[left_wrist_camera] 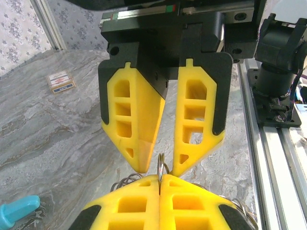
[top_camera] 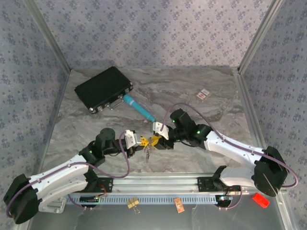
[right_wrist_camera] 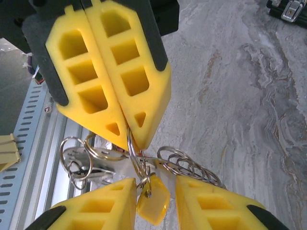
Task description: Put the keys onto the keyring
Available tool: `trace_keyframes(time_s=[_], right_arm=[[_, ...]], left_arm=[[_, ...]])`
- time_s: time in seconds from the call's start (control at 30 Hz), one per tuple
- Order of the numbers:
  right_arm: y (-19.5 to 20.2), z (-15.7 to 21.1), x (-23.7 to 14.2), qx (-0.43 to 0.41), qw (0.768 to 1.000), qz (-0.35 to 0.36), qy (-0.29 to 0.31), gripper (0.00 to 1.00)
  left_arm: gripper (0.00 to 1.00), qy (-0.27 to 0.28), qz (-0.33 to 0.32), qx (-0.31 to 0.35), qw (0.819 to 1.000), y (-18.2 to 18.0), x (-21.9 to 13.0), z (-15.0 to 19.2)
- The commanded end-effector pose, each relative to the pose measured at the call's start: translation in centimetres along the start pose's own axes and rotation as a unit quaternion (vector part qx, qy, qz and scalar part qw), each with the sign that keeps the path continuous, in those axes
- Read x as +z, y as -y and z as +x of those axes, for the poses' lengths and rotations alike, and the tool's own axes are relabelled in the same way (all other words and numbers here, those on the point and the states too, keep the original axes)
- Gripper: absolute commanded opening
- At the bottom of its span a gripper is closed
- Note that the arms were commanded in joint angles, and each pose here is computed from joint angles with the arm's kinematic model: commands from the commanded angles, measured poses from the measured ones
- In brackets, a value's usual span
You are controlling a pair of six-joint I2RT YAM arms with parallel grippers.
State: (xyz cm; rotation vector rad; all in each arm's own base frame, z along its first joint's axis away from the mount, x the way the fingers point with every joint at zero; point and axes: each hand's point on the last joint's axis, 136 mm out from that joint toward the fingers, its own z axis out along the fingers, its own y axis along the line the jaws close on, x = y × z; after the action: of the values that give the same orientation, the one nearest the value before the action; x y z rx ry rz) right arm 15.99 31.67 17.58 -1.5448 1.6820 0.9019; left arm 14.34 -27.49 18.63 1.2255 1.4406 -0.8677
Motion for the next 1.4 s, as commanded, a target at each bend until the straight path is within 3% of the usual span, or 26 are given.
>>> trace_keyframes(time_s=[0.0,0.27,0.37,0.53,0.57,0.73,0.87,1.07,1.37], right_arm=[[-0.2,-0.7,-0.3,-0.012,1.000,0.002,0.015,0.28],[-0.6,-1.4,-0.3,-0.017,0.999,-0.012,0.027,0.23],[-0.6,-1.6,-0.3,-0.018,0.999,-0.012,0.028,0.18],[-0.5,-1.9,-0.4,-0.021,0.999,-0.009,0.028,0.00],[-0.4,-1.9,-0.5,-0.022,0.999,-0.006,0.025,0.00],[0.1,-1.3,-0.7,-0.027,1.000,0.010,-0.008,0.00],[0.4,-0.7,-0.9,-0.041,0.998,0.022,-0.046,0.00],[0.4,-0.5,-0.8,-0.065,0.993,0.028,-0.089,0.00],[-0.3,-1.6,-0.5,-0.091,0.991,0.023,-0.095,0.00]], left_arm=[[0.00,0.041,0.009,0.019,0.999,0.2,-0.2,-2.4],[0.00,0.040,0.009,0.018,0.999,0.2,-0.1,-2.4],[0.00,0.042,0.011,0.017,0.999,0.2,0.0,-2.5],[0.00,0.038,0.008,0.014,0.999,0.0,0.0,-2.5],[0.00,0.036,0.007,0.013,0.999,0.0,0.0,-2.4],[0.24,0.024,-0.014,0.011,1.000,-0.6,-0.1,-1.9],[0.33,0.012,-0.026,0.013,0.999,-0.9,-0.3,-1.5],[0.33,-0.004,-0.027,0.019,0.999,-1.0,-0.4,-1.5],[0.29,-0.011,-0.021,0.021,1.000,-0.9,-0.2,-1.4]])
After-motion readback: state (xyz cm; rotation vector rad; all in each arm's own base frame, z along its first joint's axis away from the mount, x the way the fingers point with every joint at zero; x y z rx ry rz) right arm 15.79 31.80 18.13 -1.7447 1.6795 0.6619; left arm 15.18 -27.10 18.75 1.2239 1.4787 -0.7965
